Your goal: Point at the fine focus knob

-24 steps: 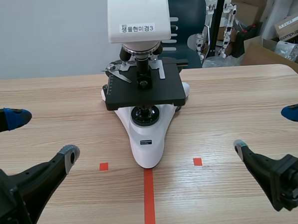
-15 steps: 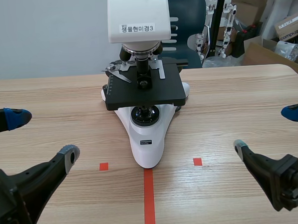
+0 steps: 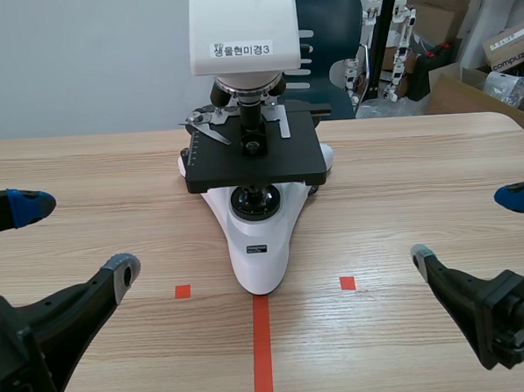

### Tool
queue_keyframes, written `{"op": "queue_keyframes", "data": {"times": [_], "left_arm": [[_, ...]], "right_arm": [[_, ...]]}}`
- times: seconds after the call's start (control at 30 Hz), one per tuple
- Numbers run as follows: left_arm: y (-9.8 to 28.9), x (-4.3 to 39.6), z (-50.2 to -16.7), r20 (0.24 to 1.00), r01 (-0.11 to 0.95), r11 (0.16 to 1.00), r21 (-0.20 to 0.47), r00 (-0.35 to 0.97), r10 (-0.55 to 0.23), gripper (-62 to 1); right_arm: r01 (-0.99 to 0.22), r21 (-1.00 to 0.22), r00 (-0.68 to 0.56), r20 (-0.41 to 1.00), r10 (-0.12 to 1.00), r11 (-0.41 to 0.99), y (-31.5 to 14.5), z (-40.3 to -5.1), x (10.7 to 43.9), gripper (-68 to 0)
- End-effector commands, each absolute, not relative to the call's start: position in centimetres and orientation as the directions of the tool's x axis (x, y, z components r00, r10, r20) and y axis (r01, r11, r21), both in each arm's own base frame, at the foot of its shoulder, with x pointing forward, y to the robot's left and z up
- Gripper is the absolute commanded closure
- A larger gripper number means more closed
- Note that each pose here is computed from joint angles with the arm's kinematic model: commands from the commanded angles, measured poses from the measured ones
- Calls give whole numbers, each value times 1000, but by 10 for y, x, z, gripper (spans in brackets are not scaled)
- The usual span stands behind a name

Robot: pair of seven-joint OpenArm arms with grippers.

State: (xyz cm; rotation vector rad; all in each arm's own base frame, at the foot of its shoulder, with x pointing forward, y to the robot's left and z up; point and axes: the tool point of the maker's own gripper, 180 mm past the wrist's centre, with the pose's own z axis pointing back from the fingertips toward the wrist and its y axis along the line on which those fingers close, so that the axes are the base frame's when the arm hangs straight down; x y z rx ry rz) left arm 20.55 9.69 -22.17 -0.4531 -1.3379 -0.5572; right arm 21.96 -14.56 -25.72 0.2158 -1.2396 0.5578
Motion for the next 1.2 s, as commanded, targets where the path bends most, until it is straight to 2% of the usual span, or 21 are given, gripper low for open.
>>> {"op": "queue_keyframes", "data": {"times": [0.0,0.47,0.67,0.83,1.17], "left_arm": [[96,207,-215,988,610,793,3,119,-95,-623],[96,207,-215,988,610,793,3,119,-95,-623],[96,207,-215,988,610,792,3,119,-96,-623],[96,207,-215,988,610,792,3,119,-96,-623],[96,207,-215,988,610,792,3,119,-96,-623]], "right_arm": [[-518,-151,180,943,280,842,-143,-248,224,-679],[-520,-154,186,939,288,840,-144,-250,223,-679],[-440,-232,175,926,336,867,-163,-248,232,-679],[-385,-326,115,911,395,863,-190,-238,242,-676],[-245,-378,107,905,413,893,-276,-246,275,-509]]}}
